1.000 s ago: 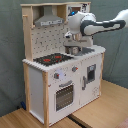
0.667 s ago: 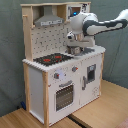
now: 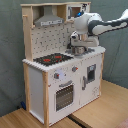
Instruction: Play with the kitchen
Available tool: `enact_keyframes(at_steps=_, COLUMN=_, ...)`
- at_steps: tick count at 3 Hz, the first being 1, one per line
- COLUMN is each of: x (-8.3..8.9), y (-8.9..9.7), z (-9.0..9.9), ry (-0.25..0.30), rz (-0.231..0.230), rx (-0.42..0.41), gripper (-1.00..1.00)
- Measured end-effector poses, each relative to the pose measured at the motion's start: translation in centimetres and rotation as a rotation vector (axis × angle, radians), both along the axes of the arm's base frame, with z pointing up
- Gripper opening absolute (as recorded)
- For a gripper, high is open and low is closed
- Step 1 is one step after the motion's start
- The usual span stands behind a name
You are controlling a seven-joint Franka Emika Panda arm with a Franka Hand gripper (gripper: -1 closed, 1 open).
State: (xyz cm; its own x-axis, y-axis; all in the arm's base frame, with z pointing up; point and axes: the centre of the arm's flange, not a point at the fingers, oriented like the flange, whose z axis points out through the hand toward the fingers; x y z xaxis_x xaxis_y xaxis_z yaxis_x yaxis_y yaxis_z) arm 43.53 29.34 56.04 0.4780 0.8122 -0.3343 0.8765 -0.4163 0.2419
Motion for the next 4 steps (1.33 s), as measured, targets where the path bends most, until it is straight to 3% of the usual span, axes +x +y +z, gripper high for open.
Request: enact_keyframes(at_steps=4, x=-0.8, y=-7.4, z=-0.4, ry=-0.082, rz=-0.079, rx=0.014, gripper=-1.00)
